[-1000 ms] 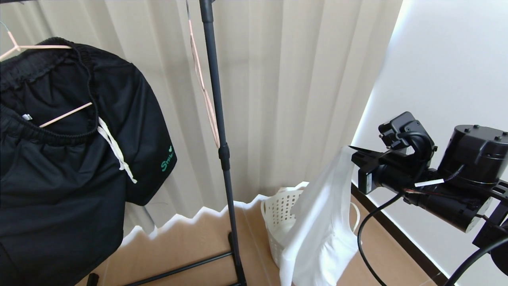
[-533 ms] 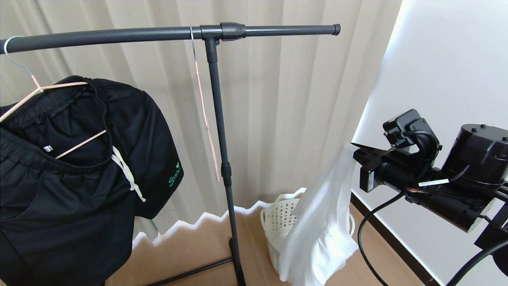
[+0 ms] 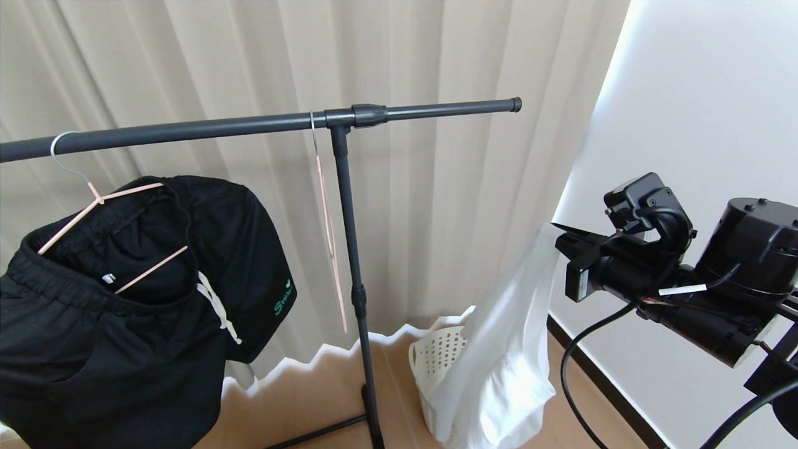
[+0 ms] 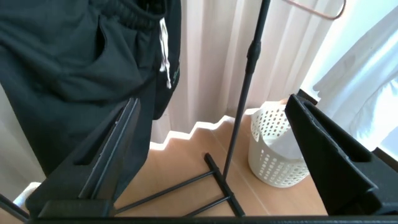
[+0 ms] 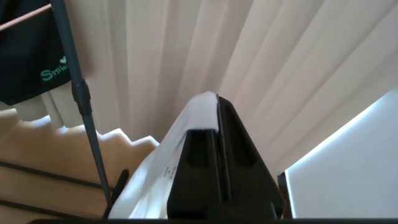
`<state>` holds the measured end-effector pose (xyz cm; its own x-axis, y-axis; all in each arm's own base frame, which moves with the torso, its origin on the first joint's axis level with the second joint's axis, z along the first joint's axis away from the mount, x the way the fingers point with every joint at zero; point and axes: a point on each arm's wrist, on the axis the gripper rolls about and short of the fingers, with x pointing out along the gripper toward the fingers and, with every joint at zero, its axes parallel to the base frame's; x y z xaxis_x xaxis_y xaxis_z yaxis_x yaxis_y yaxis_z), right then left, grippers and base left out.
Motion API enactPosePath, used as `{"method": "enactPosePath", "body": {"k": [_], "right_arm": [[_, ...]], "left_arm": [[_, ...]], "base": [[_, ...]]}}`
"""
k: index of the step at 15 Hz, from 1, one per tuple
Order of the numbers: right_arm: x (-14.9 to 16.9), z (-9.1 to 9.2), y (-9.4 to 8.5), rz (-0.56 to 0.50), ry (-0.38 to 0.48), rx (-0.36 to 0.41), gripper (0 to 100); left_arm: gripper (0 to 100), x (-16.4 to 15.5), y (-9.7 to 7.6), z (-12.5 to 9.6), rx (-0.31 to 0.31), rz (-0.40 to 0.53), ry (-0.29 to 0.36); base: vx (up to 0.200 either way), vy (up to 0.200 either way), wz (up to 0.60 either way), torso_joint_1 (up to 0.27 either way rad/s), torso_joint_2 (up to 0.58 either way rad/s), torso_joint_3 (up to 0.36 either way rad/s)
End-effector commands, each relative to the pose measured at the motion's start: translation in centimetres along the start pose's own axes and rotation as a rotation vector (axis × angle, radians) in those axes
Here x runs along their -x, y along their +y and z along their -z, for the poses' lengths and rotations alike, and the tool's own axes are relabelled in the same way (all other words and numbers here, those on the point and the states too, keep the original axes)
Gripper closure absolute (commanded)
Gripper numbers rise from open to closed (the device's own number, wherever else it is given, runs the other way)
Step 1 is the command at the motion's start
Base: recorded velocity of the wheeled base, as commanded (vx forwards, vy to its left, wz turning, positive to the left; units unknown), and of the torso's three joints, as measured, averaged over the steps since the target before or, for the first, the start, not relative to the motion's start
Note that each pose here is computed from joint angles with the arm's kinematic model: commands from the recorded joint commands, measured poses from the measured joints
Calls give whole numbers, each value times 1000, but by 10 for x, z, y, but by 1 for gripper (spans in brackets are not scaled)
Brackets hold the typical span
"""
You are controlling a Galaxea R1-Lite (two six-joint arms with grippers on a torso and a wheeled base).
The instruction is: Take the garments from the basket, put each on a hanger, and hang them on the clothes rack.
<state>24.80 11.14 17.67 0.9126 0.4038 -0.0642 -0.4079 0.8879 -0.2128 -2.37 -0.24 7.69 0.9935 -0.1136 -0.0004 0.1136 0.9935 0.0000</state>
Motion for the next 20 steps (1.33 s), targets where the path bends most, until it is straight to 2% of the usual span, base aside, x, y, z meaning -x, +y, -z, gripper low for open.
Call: {"method": "enactPosePath", "body": {"k": [1, 11, 16, 20], "right_arm": [[0, 0, 0, -1, 2, 0, 100], [0, 2, 1, -3, 9, 10, 100], [1, 8, 1, -5, 31, 59, 100], [-1, 11, -6, 20, 42, 56, 100]], "left_arm": [[0, 0, 0, 0, 0, 0, 1], [0, 0, 0, 0, -1, 0, 1], [0, 0, 0, 0, -3, 0, 1], [0, 0, 0, 0, -3, 1, 1]], "base": [[0, 0, 0, 242, -608, -339], [0, 0, 0, 186, -428, -242], [0, 0, 0, 16, -30, -19], [0, 0, 600, 1, -4, 2]]}}
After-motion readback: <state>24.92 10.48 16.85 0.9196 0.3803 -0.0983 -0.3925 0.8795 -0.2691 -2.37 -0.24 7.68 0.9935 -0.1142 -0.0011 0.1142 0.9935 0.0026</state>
